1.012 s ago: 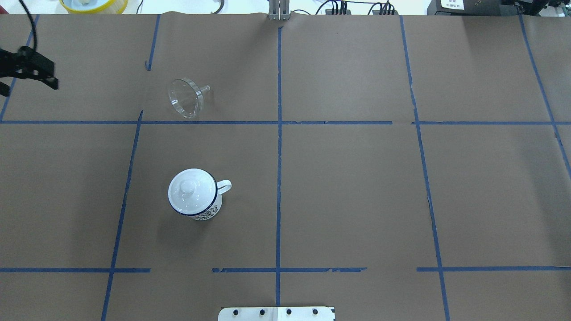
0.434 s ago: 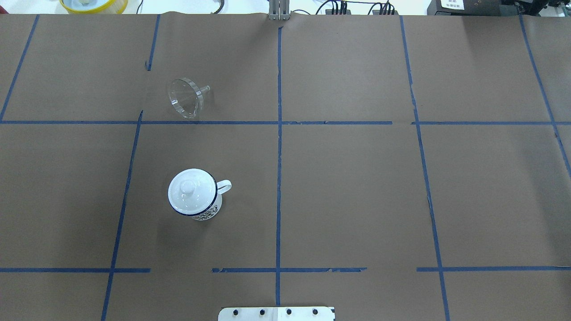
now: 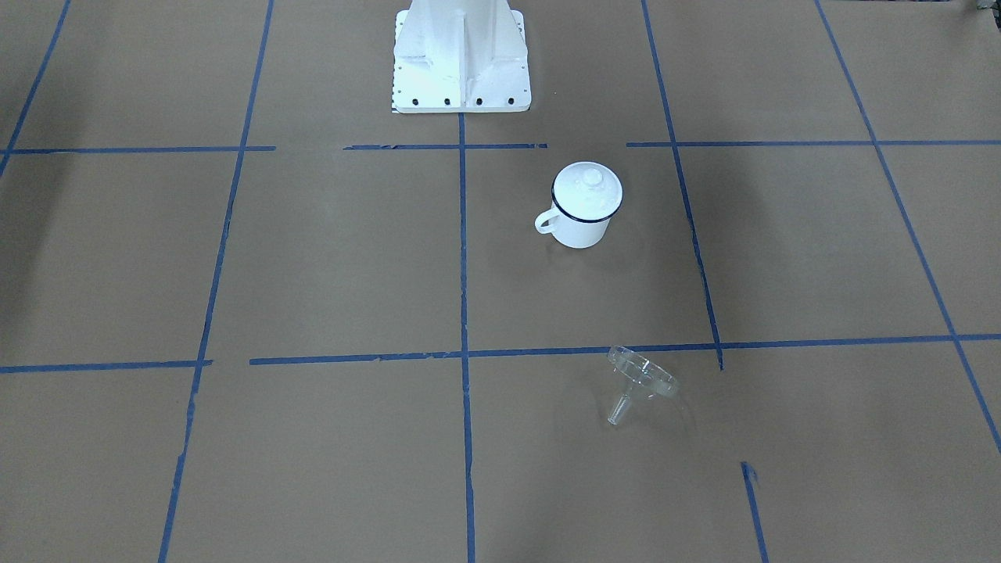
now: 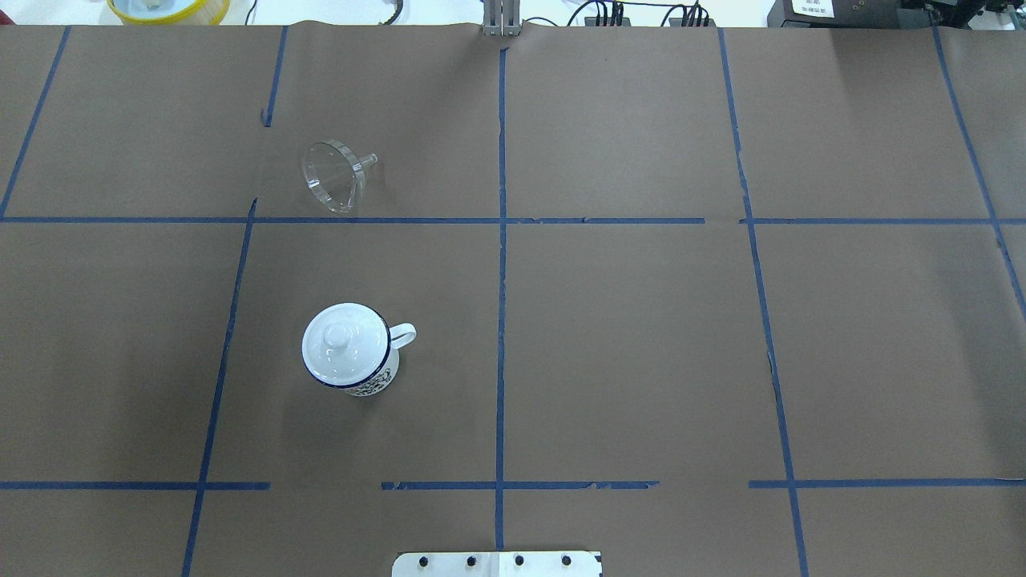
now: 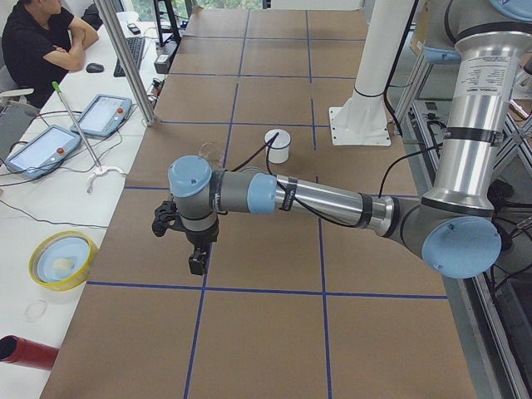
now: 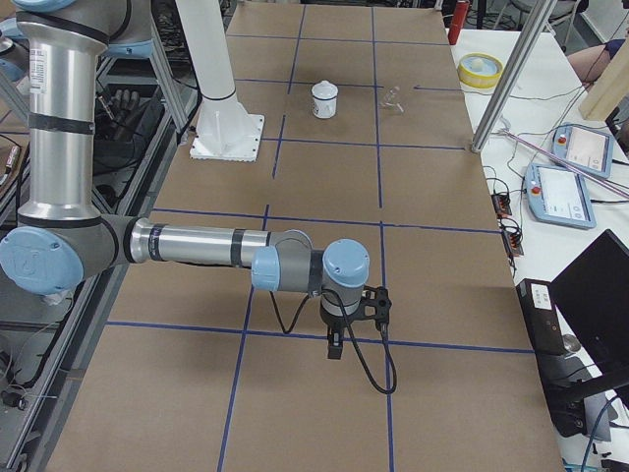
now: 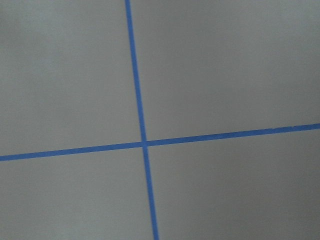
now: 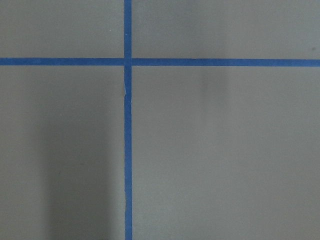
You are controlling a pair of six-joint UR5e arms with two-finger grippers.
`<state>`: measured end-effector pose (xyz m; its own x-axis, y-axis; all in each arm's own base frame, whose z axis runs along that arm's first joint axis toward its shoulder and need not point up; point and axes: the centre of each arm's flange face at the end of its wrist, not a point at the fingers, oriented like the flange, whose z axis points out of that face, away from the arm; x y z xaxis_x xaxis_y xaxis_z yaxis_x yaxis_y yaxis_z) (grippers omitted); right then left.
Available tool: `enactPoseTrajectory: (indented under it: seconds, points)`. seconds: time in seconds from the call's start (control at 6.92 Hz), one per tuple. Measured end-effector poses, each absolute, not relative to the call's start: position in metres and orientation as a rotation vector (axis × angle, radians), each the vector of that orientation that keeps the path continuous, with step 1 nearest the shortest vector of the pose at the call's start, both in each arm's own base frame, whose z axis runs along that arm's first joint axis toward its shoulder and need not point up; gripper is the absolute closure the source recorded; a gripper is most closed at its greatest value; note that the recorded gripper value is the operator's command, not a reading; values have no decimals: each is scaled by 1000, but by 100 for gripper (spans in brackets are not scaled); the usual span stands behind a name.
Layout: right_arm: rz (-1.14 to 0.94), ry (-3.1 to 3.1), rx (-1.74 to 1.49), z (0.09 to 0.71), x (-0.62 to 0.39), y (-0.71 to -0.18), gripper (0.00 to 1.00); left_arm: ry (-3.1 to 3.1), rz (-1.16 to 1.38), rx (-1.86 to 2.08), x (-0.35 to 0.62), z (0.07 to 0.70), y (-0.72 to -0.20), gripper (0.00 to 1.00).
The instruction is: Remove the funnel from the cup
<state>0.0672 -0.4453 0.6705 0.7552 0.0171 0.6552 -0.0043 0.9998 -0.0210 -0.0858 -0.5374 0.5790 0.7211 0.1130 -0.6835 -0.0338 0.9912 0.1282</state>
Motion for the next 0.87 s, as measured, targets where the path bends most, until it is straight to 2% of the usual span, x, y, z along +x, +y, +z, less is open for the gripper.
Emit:
enactPoseTrajectory:
  seconds: [0.87]
  points:
    - [11, -715, -18, 670, 67, -445, 0, 800, 29, 128, -87, 592, -541, 0]
